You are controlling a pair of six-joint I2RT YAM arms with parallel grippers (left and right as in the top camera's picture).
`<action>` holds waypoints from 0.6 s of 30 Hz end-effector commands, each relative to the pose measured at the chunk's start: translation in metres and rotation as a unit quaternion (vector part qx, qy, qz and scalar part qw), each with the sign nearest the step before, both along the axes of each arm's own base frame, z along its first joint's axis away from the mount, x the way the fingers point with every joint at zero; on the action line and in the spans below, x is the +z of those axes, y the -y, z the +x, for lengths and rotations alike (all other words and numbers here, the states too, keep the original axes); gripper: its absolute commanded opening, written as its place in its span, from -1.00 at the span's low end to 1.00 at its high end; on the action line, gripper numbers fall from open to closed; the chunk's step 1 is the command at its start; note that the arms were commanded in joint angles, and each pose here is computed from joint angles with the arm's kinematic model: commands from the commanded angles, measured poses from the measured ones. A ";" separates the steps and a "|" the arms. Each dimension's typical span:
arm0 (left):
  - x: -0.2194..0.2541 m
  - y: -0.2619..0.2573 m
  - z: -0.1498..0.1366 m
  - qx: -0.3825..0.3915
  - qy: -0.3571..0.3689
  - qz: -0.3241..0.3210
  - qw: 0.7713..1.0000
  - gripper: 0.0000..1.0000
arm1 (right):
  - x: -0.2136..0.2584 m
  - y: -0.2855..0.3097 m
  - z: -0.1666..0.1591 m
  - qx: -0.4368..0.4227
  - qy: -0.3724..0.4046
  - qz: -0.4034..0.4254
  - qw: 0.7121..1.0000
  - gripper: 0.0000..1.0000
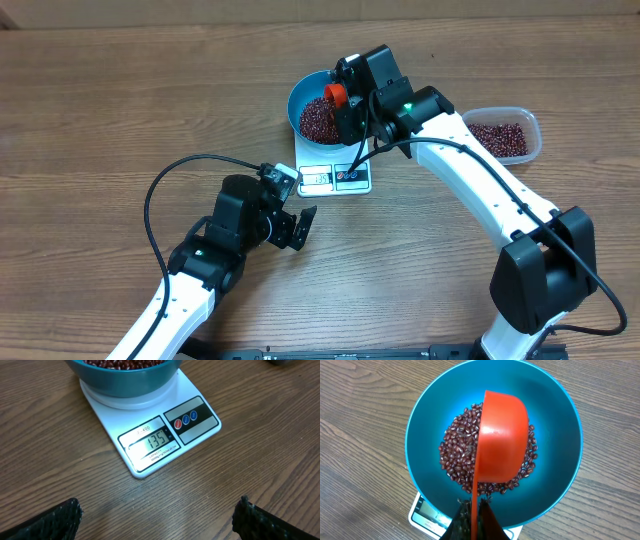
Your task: Scoop item into bowl and weigh 150g on scale
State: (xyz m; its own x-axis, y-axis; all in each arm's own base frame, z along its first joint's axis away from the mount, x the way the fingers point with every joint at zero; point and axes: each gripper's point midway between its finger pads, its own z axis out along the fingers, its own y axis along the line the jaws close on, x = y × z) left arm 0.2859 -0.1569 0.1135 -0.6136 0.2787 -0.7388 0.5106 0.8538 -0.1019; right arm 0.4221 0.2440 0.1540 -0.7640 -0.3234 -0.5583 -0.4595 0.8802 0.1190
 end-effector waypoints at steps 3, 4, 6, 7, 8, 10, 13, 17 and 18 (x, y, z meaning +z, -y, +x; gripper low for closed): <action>0.001 0.004 0.000 -0.004 -0.002 -0.007 1.000 0.99 | 0.032 -0.002 0.004 0.001 0.036 0.012 0.999 -0.93; 0.001 0.004 0.000 -0.004 -0.002 -0.006 1.000 0.99 | 0.031 -0.002 0.004 0.001 0.035 0.011 0.999 -0.93; 0.001 0.004 0.000 -0.004 -0.002 -0.007 1.000 0.99 | 0.031 -0.001 0.003 0.001 0.033 0.010 0.999 -0.93; 0.001 0.004 0.000 -0.004 -0.002 -0.007 1.000 0.99 | 0.031 -0.001 0.003 0.001 0.033 0.010 0.999 -0.93; 0.001 0.004 0.000 -0.004 -0.002 -0.007 1.000 0.99 | 0.031 -0.001 0.003 0.001 0.033 0.010 0.999 -0.93; 0.001 0.004 0.000 -0.004 -0.002 -0.007 1.000 0.99 | 0.031 -0.001 0.003 0.001 0.033 0.010 0.999 -0.93; 0.001 0.004 0.000 -0.004 -0.002 -0.007 1.000 0.99 | 0.031 -0.001 0.003 0.001 0.033 0.010 0.999 -0.93; 0.001 0.004 0.000 -0.004 -0.002 -0.007 1.000 0.99 | 0.031 -0.001 0.003 0.001 0.033 0.010 0.999 -0.93; 0.001 0.004 0.000 -0.004 -0.002 -0.007 1.000 0.99 | 0.031 -0.001 0.003 0.001 0.033 0.010 0.999 -0.93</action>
State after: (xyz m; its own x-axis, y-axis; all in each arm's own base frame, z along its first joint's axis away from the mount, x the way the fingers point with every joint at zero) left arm 0.2859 -0.1569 0.1135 -0.6136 0.2787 -0.7388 0.5106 0.8538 -0.1019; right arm 0.4209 0.2430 0.1529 -0.7666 -0.3278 -0.5521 -0.4598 0.8804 0.1159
